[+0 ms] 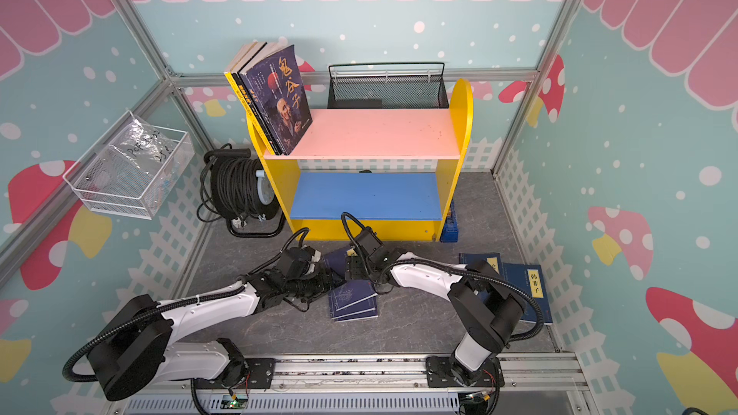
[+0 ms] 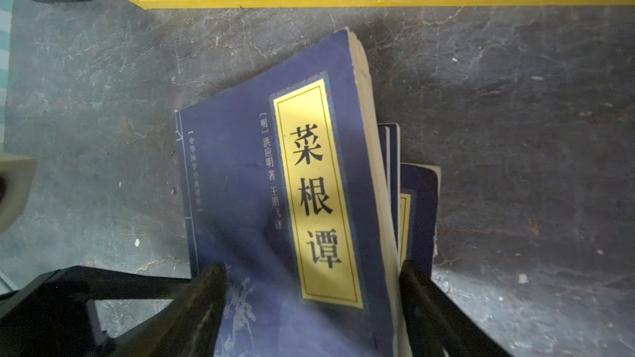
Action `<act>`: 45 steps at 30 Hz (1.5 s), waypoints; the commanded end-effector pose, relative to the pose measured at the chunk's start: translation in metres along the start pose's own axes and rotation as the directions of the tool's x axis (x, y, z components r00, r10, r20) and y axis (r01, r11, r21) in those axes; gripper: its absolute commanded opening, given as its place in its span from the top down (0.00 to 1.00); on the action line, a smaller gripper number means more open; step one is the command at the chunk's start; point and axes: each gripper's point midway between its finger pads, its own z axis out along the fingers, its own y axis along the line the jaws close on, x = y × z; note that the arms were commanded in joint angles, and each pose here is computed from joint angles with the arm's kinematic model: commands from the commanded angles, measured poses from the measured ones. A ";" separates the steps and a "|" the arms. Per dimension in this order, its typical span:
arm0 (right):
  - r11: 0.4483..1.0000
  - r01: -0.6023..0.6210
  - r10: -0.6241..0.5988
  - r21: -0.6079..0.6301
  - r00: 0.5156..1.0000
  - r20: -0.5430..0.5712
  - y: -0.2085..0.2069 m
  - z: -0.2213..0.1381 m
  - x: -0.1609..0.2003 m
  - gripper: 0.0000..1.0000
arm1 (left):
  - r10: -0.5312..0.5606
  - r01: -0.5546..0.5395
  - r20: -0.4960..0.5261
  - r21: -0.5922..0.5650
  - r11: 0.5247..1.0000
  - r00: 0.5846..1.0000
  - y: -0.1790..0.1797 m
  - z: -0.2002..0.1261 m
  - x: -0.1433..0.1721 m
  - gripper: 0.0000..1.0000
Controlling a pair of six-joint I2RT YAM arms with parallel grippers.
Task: Stacking books/files
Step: Pick up the books.
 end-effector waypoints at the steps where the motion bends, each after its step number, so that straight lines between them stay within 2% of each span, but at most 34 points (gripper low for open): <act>1: 1.000 -0.006 0.005 -0.030 1.000 -0.024 0.003 0.002 0.007 0.21 | -0.016 0.016 -0.028 -0.015 1.000 0.999 0.005 0.005 0.004 0.24; 7: 0.999 -0.018 0.017 -0.043 1.000 -0.011 0.002 -0.009 0.009 0.30 | -0.009 0.009 -0.009 0.004 1.000 1.000 -0.003 0.004 -0.002 0.24; 12: 0.992 -0.065 0.063 -0.105 0.998 -0.026 0.007 -0.017 0.018 0.45 | -0.013 0.013 0.002 0.003 1.000 1.000 -0.004 0.003 -0.006 0.24; 21: 0.977 -0.097 0.095 -0.190 0.995 -0.018 0.022 -0.030 0.021 0.52 | -0.033 0.033 0.005 -0.012 0.999 0.999 0.004 -0.003 -0.011 0.25; 29: 0.982 -0.106 0.095 -0.158 0.993 -0.076 0.019 -0.011 0.035 0.56 | -0.040 0.041 0.034 -0.032 0.999 0.999 0.014 -0.020 -0.024 0.24; 36: 0.989 -0.107 0.096 -0.104 0.990 -0.105 0.005 0.004 0.046 0.57 | -0.046 0.046 -0.003 -0.048 0.998 0.999 0.032 -0.025 -0.007 0.16; 42: 0.992 -0.102 0.092 -0.070 0.987 -0.133 -0.004 0.012 0.056 0.59 | -0.051 0.049 -0.037 -0.053 0.997 0.998 0.050 -0.022 0.011 0.17; 45: 0.993 -0.101 0.092 -0.060 0.985 -0.144 -0.007 0.015 0.060 0.59 | -0.056 0.056 -0.044 -0.014 0.998 0.997 0.049 -0.019 0.014 0.17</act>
